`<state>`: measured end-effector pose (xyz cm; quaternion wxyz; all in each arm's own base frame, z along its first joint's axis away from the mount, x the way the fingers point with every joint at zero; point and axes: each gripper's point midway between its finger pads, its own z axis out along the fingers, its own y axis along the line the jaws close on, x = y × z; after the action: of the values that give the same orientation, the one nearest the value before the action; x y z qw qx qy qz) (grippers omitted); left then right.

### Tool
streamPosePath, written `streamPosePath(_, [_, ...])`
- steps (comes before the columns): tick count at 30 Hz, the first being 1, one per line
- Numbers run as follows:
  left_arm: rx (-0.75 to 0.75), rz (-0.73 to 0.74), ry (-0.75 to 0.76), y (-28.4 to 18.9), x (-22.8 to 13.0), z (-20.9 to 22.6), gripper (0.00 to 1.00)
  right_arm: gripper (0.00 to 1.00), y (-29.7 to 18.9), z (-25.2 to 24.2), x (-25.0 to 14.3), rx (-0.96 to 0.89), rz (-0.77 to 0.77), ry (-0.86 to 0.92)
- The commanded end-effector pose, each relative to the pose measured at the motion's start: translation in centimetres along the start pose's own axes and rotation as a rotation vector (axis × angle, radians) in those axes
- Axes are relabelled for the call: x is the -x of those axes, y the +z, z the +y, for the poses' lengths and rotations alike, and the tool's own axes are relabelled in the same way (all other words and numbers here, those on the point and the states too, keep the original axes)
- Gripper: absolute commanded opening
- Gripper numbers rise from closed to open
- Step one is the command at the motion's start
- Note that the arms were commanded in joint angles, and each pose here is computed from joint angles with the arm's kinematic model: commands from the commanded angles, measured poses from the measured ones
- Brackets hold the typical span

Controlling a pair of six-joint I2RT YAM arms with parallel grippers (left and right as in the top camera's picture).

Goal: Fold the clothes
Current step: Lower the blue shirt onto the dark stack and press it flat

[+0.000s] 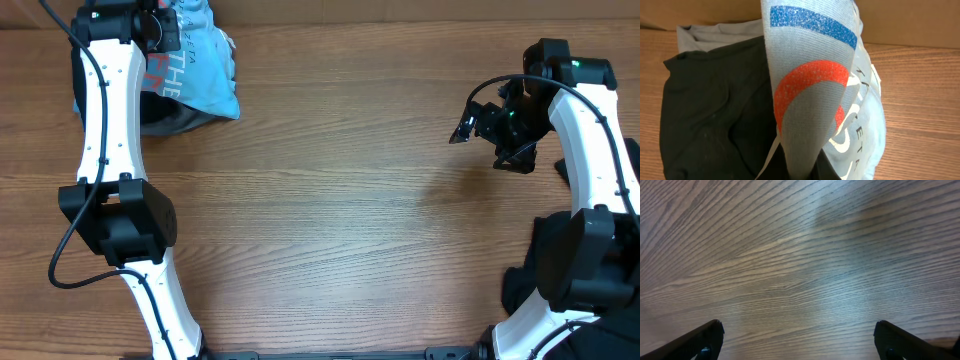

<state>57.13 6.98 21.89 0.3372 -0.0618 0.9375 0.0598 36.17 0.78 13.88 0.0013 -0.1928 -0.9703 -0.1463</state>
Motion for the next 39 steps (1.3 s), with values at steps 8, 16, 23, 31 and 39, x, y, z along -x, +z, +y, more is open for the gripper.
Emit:
streamPosePath(8, [0.057,-0.058,-0.125,-1.5,1.9,3.4,0.04,1.0,0.0,0.1,-0.1,-0.002,-0.004,-0.002])
streamPosePath(16, [0.056,-0.092,-0.145,-4.1,3.3,3.8,0.04,1.0,0.0,0.1,0.1,0.0,-0.01,-0.004])
streamPosePath(23, [0.034,-0.108,-0.157,-5.6,3.9,3.5,0.04,1.0,0.0,0.1,0.1,0.0,-0.01,-0.004])
streamPosePath(31, [0.07,-0.091,-0.186,-5.2,3.4,6.0,0.04,1.0,0.0,0.1,0.1,0.0,-0.01,-0.004])
streamPosePath(39, [0.116,0.003,-0.19,-2.7,0.8,9.8,0.05,1.0,0.0,0.1,0.1,0.0,-0.009,-0.004])
